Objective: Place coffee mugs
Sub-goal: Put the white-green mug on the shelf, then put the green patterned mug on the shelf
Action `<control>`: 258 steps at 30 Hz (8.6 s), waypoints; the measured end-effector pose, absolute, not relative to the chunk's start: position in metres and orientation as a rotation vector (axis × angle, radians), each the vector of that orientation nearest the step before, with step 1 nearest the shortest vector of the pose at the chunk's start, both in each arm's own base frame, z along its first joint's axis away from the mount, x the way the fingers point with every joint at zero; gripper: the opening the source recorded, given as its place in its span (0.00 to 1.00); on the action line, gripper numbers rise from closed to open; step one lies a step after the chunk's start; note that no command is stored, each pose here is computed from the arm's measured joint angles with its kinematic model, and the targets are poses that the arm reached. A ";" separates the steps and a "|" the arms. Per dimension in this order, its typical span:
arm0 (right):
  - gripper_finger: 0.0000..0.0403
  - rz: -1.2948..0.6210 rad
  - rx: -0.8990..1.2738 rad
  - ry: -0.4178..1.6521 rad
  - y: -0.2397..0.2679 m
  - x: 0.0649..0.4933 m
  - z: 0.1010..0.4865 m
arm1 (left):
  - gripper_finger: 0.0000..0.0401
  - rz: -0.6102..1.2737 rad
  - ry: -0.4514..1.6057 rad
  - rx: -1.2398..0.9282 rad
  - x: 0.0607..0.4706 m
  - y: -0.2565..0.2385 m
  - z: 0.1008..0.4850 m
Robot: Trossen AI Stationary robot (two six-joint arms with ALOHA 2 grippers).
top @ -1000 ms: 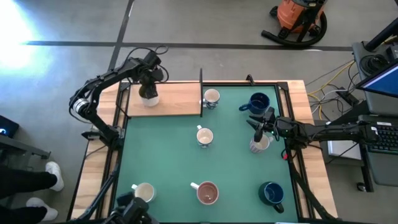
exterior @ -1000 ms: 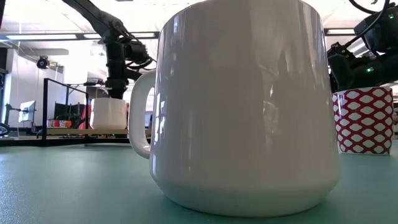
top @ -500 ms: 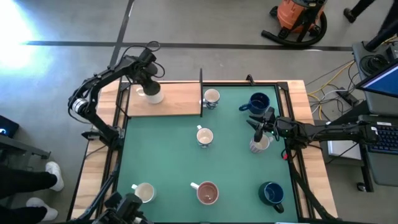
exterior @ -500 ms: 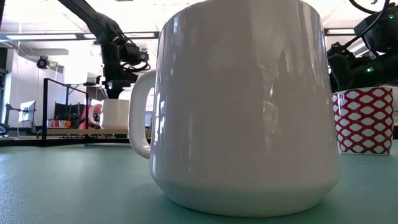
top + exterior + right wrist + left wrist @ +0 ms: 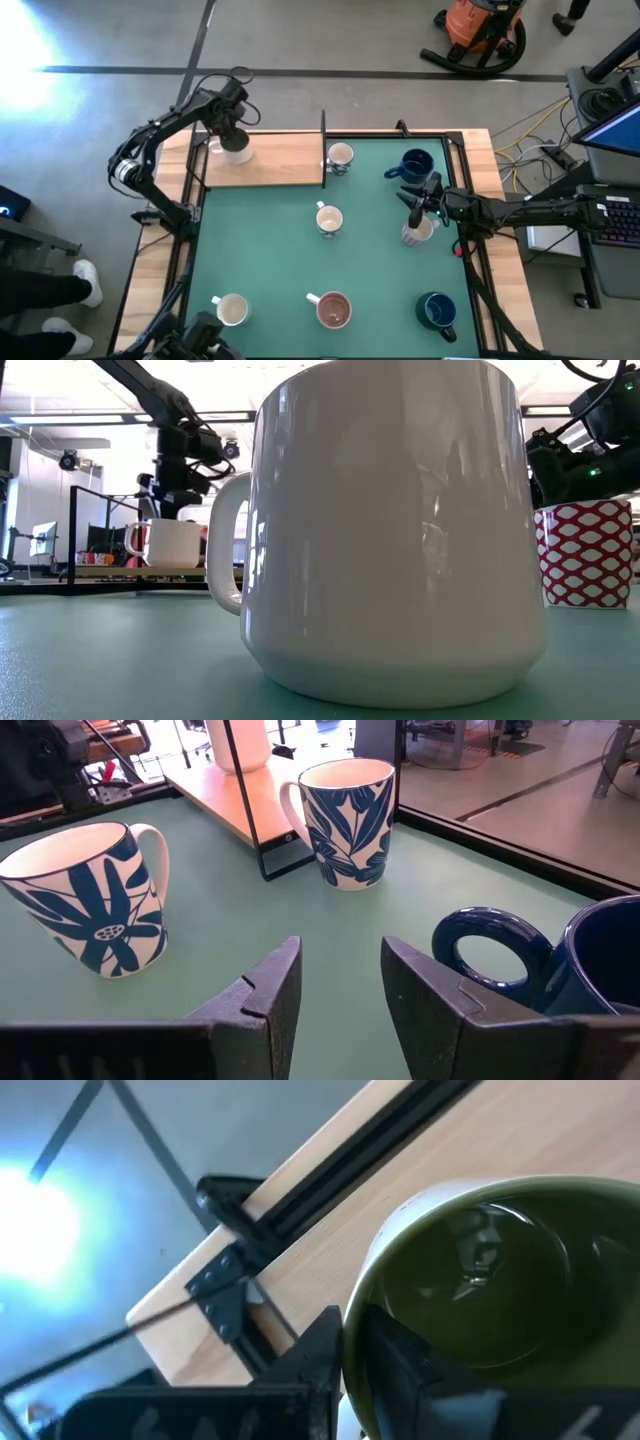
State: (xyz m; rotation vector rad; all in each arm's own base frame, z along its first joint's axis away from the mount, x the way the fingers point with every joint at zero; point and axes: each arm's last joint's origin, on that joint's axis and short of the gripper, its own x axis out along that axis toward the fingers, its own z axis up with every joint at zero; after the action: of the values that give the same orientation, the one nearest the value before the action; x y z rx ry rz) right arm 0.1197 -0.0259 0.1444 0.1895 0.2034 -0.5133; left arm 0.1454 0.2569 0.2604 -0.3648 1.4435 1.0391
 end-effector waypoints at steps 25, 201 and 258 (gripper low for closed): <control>0.32 -0.513 0.190 0.203 -0.026 0.120 0.144 | 0.25 1.111 1.366 -0.481 0.137 0.248 0.276; 0.32 -0.513 0.191 0.203 -0.026 0.120 0.144 | 0.51 0.804 1.560 -0.625 0.260 -0.259 0.243; 0.32 -0.513 0.191 0.204 -0.026 0.120 0.144 | 0.04 0.928 1.275 -0.676 0.185 0.033 0.276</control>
State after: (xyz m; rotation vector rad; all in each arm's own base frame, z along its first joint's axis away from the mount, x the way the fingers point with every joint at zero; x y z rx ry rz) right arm 0.1197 -0.0258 0.1444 0.1906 0.2035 -0.5134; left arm 0.1845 0.0333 0.2758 -0.6764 1.2747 0.9283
